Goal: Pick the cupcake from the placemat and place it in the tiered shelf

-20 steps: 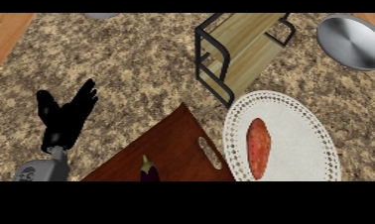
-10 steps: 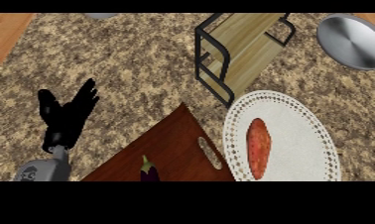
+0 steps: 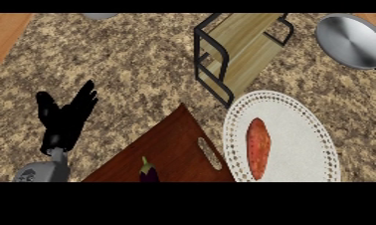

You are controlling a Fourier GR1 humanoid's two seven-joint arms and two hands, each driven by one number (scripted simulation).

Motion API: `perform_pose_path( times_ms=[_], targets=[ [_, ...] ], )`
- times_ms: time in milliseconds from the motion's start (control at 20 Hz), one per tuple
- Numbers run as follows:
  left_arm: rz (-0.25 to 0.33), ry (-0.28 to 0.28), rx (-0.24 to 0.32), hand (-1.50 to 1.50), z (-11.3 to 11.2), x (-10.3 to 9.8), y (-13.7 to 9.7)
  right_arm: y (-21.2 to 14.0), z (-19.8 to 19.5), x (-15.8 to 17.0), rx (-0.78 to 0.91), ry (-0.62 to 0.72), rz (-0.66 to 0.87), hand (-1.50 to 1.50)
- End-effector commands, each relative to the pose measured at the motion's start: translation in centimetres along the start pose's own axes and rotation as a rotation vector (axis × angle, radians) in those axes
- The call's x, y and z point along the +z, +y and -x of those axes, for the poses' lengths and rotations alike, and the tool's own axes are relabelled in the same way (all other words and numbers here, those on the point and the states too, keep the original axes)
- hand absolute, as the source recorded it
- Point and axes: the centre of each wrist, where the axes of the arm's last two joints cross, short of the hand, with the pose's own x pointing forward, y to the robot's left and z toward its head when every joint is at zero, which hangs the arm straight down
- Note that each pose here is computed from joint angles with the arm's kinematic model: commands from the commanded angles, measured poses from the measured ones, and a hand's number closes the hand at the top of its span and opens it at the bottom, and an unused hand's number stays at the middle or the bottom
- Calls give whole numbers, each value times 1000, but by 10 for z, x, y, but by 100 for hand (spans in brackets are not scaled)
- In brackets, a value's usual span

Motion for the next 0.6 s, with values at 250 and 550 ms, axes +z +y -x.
perform_pose_path(
  times_ms=[250,550],
  targets=[
    [2,67,12,0,17,-1,-8,-6,5,-15,-26,-55,-6,150],
    [-11,89,9,0,24,14,2,-8,16,0,59,-34,-62,150]
  ],
)
